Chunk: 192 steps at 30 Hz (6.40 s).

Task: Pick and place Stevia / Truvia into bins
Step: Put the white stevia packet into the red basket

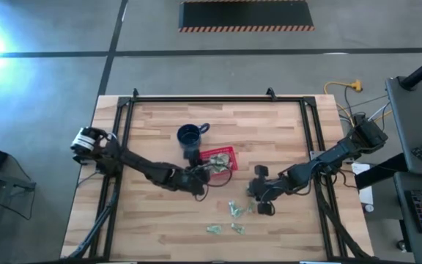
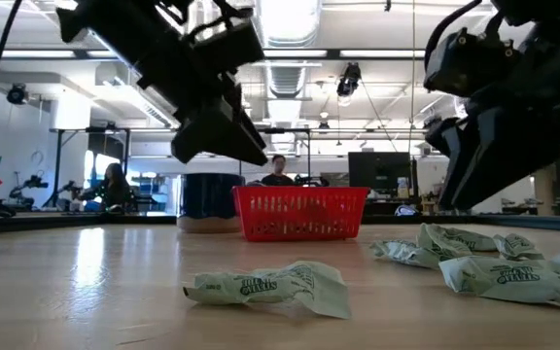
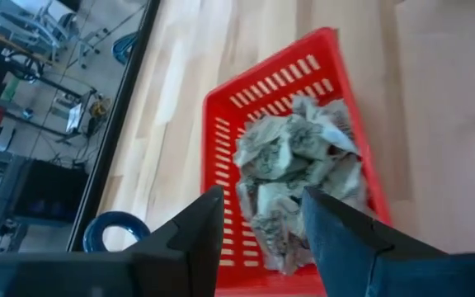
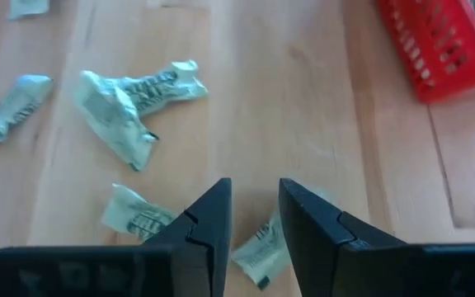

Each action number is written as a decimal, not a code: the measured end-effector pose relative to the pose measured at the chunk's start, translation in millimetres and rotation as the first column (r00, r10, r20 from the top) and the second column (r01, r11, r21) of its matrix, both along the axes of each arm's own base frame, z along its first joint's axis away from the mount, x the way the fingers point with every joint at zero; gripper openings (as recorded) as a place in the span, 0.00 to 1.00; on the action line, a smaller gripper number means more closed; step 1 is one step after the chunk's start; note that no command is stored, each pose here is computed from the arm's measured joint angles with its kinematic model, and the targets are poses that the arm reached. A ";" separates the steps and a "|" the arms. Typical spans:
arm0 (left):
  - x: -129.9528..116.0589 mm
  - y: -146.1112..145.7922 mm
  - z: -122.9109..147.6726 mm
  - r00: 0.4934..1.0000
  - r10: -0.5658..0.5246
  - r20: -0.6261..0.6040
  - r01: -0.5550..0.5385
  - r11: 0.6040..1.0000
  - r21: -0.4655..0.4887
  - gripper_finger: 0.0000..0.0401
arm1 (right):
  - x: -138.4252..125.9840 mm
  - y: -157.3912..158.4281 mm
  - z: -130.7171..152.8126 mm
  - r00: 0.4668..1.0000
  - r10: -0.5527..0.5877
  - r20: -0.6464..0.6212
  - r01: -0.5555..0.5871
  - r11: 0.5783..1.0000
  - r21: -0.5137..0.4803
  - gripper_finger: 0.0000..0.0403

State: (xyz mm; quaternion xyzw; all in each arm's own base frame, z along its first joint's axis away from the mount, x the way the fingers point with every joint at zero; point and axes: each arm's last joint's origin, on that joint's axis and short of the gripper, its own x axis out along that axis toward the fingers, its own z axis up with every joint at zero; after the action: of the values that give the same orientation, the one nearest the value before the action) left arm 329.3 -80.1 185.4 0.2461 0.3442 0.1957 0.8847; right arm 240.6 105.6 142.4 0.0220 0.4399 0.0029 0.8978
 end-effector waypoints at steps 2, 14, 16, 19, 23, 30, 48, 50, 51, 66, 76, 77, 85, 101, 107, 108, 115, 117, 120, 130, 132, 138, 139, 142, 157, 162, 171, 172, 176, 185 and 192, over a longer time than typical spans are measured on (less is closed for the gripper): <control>-2.4 -4.9 2.5 1.000 -0.016 0.004 0.016 1.000 -0.001 0.37 | -1.4 -1.7 -2.0 1.000 -0.026 -0.001 0.026 1.000 -0.010 0.23; -33.3 -36.5 51.6 0.981 -0.133 0.142 0.141 0.989 -0.047 0.37 | -9.7 -7.7 -14.6 0.994 -0.107 0.025 0.108 0.994 -0.013 0.36; -41.3 -42.7 60.7 0.972 -0.159 0.172 0.171 0.984 -0.056 0.37 | -10.7 -7.9 -16.6 0.994 -0.104 0.041 0.104 0.995 -0.001 0.38; -54.0 -51.3 71.2 0.958 -0.198 0.207 0.216 0.974 -0.067 0.37 | -12.9 -8.9 -19.4 0.994 -0.103 0.040 0.103 0.995 -0.002 0.40; -68.1 -61.1 82.7 0.939 -0.240 0.248 0.267 0.960 -0.083 0.37 | -13.5 -9.2 -20.2 0.994 -0.104 0.043 0.104 0.995 0.000 0.41; -86.0 -73.1 94.1 0.910 -0.295 0.290 0.335 0.937 -0.097 0.37 | -11.3 -12.9 -22.8 0.991 -0.119 0.058 0.119 0.993 0.008 0.39; -90.5 -78.2 94.9 0.907 -0.302 0.295 0.340 0.936 -0.086 0.37 | -5.0 -16.5 -34.7 0.998 -0.069 0.015 0.069 0.996 -0.057 0.18; -90.5 -78.2 94.9 0.907 -0.302 0.295 0.340 0.936 -0.086 0.37 | -5.0 -16.4 -34.6 0.998 -0.054 0.014 0.054 0.996 -0.068 0.11; -90.5 -78.2 94.8 0.907 -0.302 0.294 0.340 0.936 -0.086 0.37 | -4.9 -16.4 -34.4 0.999 -0.047 0.014 0.048 0.996 -0.073 0.08; -92.7 -76.3 82.9 0.915 -0.313 0.254 0.340 0.938 -0.067 0.37 | 33.7 -13.7 17.7 0.967 0.094 0.236 0.012 0.911 -0.413 0.02; -96.2 -73.6 68.1 0.923 -0.320 0.215 0.338 0.939 -0.055 0.37 | 64.4 -61.0 35.5 0.925 0.016 0.381 0.176 0.867 -0.465 0.02; -96.0 -73.7 68.4 0.922 -0.319 0.218 0.338 0.939 -0.056 0.37 | 64.8 -65.9 35.1 0.924 -0.005 0.382 0.194 0.868 -0.457 0.02; -95.8 -73.9 68.8 0.921 -0.319 0.222 0.339 0.939 -0.057 0.37 | 67.0 -91.3 31.4 0.917 -0.076 0.393 0.205 0.932 -0.297 0.02; -86.0 -84.3 46.1 0.897 -0.419 0.143 0.438 0.887 -0.148 0.37 | 66.3 -94.4 29.2 0.923 -0.042 0.383 0.148 0.956 -0.253 0.33; -67.4 -103.0 20.9 0.822 -0.543 0.169 0.569 0.779 -0.263 0.37 | 63.5 -77.8 30.2 0.931 0.063 0.359 0.051 0.953 -0.299 0.39; -64.0 -106.3 15.4 0.812 -0.556 0.177 0.583 0.764 -0.275 0.37 | 62.7 -74.1 30.1 0.932 0.080 0.354 0.033 0.953 -0.301 0.39; -48.3 -126.5 -24.8 0.782 -0.586 0.211 0.621 0.710 -0.332 0.37 | 56.3 -48.6 31.2 0.940 0.157 0.304 -0.077 0.962 -0.260 0.36; -44.7 -130.0 -31.5 0.777 -0.584 0.237 0.629 0.703 -0.331 0.37 | 54.2 -42.0 33.0 0.938 0.170 0.302 -0.094 0.964 -0.250 0.35; -39.0 -133.3 -42.1 0.783 -0.564 0.263 0.622 0.702 -0.347 0.37 | 50.3 -34.8 35.6 0.941 0.171 0.292 -0.105 0.968 -0.227 0.34; -25.1 -134.1 -55.8 0.835 -0.467 0.290 0.550 0.702 -0.452 0.37 | 38.7 -22.2 36.7 0.965 0.145 0.216 -0.111 0.980 -0.163 0.33; -23.6 -133.0 -56.9 0.851 -0.427 0.304 0.525 0.689 -0.500 0.37 | 35.9 -21.9 35.2 0.973 0.130 0.190 -0.103 0.984 -0.146 0.33; -22.7 -133.5 -65.9 0.885 -0.360 0.297 0.466 0.671 -0.576 0.37 | 34.0 -22.1 34.3 0.980 0.104 0.172 -0.083 0.989 -0.126 0.32; -22.3 -133.8 -68.7 0.887 -0.358 0.291 0.461 0.672 -0.579 0.37 | 34.0 -22.0 34.4 0.980 0.104 0.173 -0.083 0.989 -0.125 0.32; -17.5 -136.1 -73.8 0.890 -0.354 0.289 0.457 0.673 -0.582 0.37 | 34.0 -22.0 34.4 0.980 0.104 0.172 -0.083 0.989 -0.124 0.32; -14.7 -134.3 -79.5 0.891 -0.393 0.229 0.447 0.666 -0.597 0.15 | 31.9 -22.7 32.2 0.986 0.086 0.143 -0.070 0.991 -0.112 0.30; -19.2 -130.9 -66.3 0.880 -0.434 0.191 0.460 0.684 -0.566 0.02 | 30.5 -23.1 30.7 0.990 0.073 0.123 -0.061 0.993 -0.102 0.30; -37.8 -113.1 -3.8 0.898 -0.395 0.193 0.440 0.803 -0.402 0.03 | 20.1 -26.4 24.8 1.000 -0.016 0.005 0.017 0.998 -0.060 0.30; -40.0 -109.4 3.1 0.902 -0.386 0.193 0.431 0.826 -0.363 0.03 | 19.0 -26.8 24.2 1.000 -0.029 -0.005 0.028 0.998 -0.054 0.30; -45.6 -86.8 25.6 0.934 -0.314 0.170 0.344 0.919 -0.194 0.03 | 18.3 -25.4 24.4 0.999 -0.031 -0.006 0.031 0.998 -0.049 0.29; -28.1 -16.6 29.3 0.986 -0.110 0.126 0.120 0.990 -0.071 0.03 | 18.2 -22.7 24.9 1.000 -0.017 0.003 0.017 0.999 -0.048 0.29; -20.1 29.3 17.0 0.994 -0.066 0.092 0.081 0.983 -0.165 0.03 | 19.3 -9.7 28.7 0.997 0.042 0.065 -0.041 0.999 -0.018 0.29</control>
State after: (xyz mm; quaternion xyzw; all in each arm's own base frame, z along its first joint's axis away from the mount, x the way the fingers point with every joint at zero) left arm 309.2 -50.8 202.4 0.1746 0.3119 0.1435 0.9229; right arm 260.0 95.9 171.2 0.0052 0.4108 0.0185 0.9115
